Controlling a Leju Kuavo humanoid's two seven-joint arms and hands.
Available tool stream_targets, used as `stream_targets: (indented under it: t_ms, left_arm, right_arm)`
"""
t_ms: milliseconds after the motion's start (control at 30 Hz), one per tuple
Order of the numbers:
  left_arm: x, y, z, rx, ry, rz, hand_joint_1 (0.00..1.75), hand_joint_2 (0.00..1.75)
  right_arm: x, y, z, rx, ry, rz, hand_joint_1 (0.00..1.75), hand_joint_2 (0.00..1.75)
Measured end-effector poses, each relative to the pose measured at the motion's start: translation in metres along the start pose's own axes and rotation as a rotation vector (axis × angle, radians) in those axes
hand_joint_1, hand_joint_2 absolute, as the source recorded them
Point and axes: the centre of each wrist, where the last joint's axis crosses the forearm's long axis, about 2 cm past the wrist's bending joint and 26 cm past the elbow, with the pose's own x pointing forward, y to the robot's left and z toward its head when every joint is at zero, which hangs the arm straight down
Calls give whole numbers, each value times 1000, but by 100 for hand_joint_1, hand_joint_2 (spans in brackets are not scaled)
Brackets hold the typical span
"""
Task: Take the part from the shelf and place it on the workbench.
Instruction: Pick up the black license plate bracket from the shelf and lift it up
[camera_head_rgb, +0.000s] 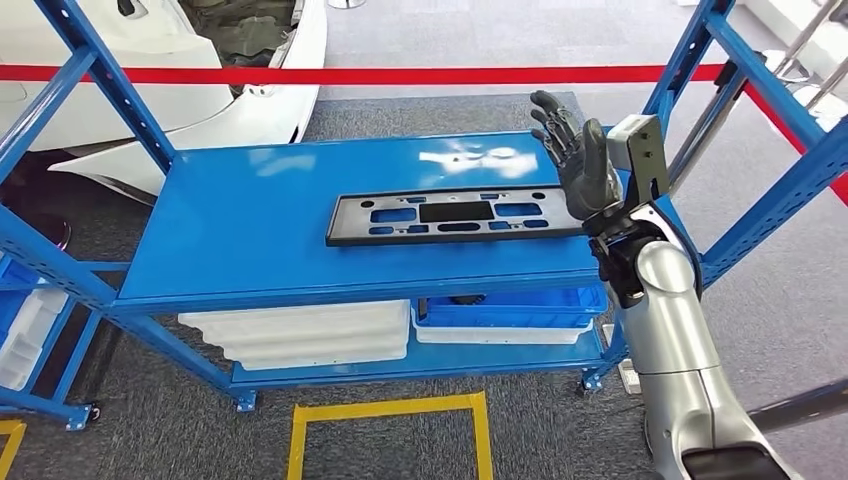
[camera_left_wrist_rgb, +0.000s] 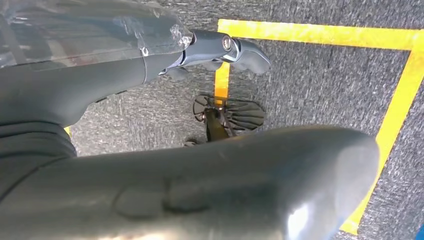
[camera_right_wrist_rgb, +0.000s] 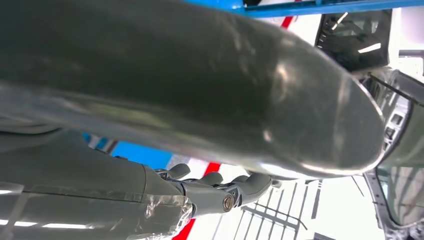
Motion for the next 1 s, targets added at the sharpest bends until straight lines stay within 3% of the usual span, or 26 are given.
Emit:
stream_targets:
  t_ms: [1000]
  left_arm:
    - [1, 1, 0, 24, 9, 10, 0, 0]
  right_arm:
    - [5, 1, 4, -6, 19, 18, 0, 0]
